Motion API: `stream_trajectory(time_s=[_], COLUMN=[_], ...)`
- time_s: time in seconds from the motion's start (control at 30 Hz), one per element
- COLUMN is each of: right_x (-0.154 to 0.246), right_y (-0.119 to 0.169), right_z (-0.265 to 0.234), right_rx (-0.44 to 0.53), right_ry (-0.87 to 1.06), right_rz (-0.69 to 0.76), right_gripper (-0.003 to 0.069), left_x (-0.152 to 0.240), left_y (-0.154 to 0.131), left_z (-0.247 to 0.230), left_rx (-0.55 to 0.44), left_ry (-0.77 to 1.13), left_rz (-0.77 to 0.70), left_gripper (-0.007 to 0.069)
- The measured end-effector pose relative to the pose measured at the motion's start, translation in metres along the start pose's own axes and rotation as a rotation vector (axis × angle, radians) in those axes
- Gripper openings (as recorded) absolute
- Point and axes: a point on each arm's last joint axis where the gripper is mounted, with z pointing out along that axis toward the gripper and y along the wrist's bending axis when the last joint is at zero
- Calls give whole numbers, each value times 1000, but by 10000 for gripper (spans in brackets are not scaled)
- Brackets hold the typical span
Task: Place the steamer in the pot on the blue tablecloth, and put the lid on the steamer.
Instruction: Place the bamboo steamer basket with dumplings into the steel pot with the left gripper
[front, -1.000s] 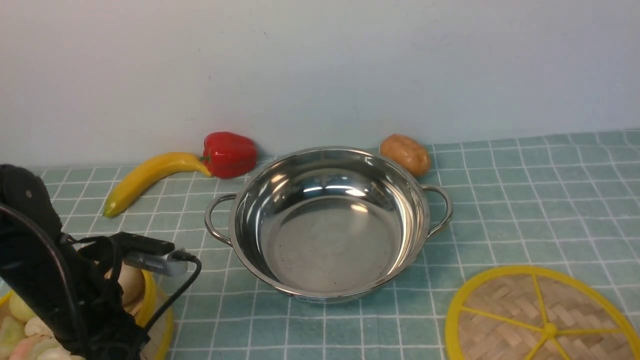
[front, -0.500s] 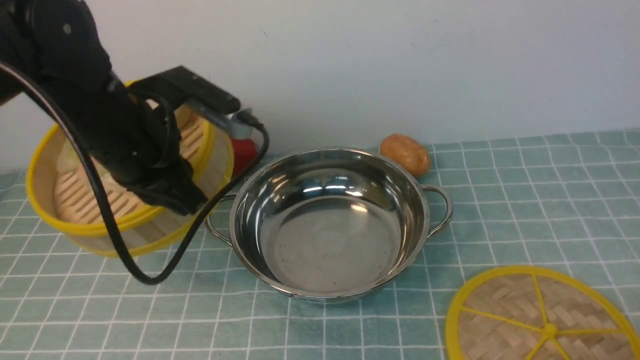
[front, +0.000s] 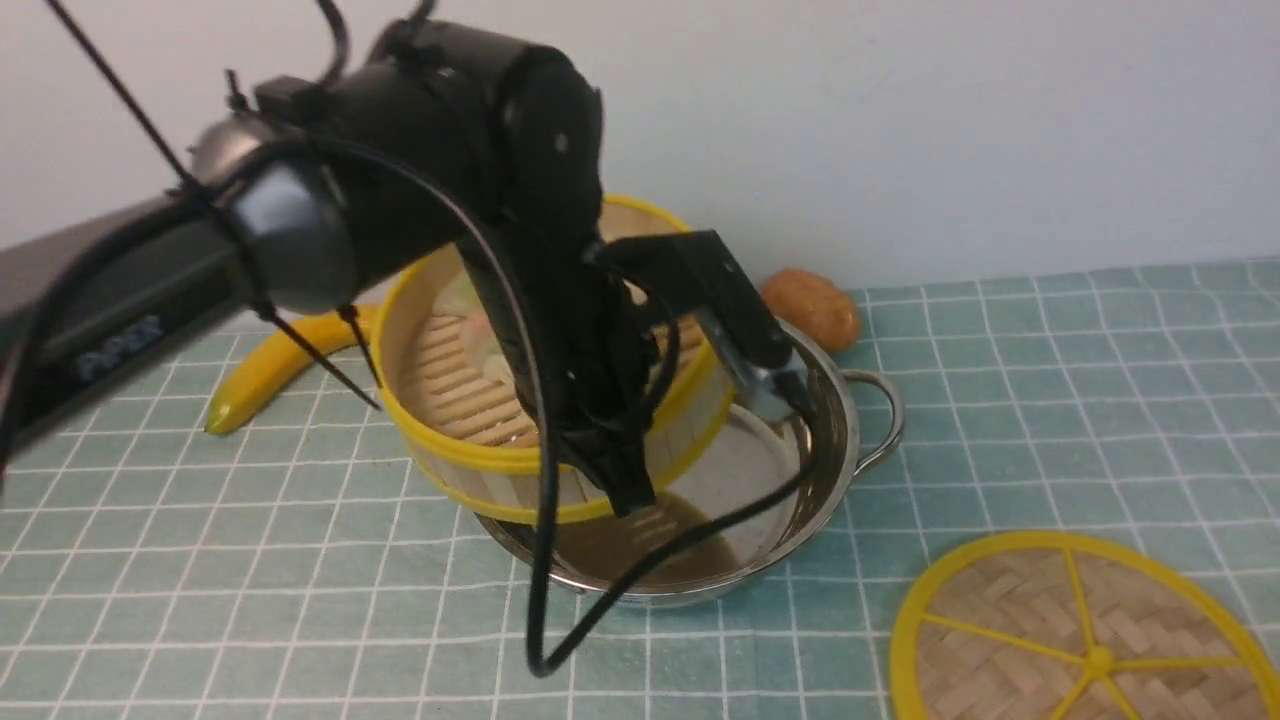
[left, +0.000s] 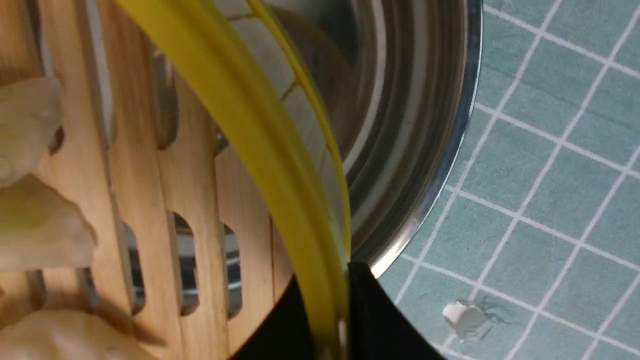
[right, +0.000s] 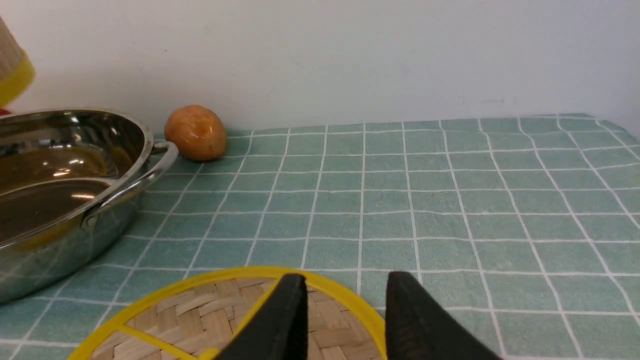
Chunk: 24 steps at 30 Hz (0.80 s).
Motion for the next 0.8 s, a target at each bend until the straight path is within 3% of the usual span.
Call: stream_trajectory(time_s=[0.33, 0.8], right_x=[0, 0], right_y=[0, 0], right_z=[0, 0], right_rx=[0, 0], right_ry=[0, 0], right_rz=[0, 0], right_gripper=[242, 242], left_x=[-37, -44], left_y=[-20, -19], left_z=[39, 70], left_rx=[-50, -49], left_ry=[-21, 7], left_rz=[129, 146], left_gripper=[32, 32])
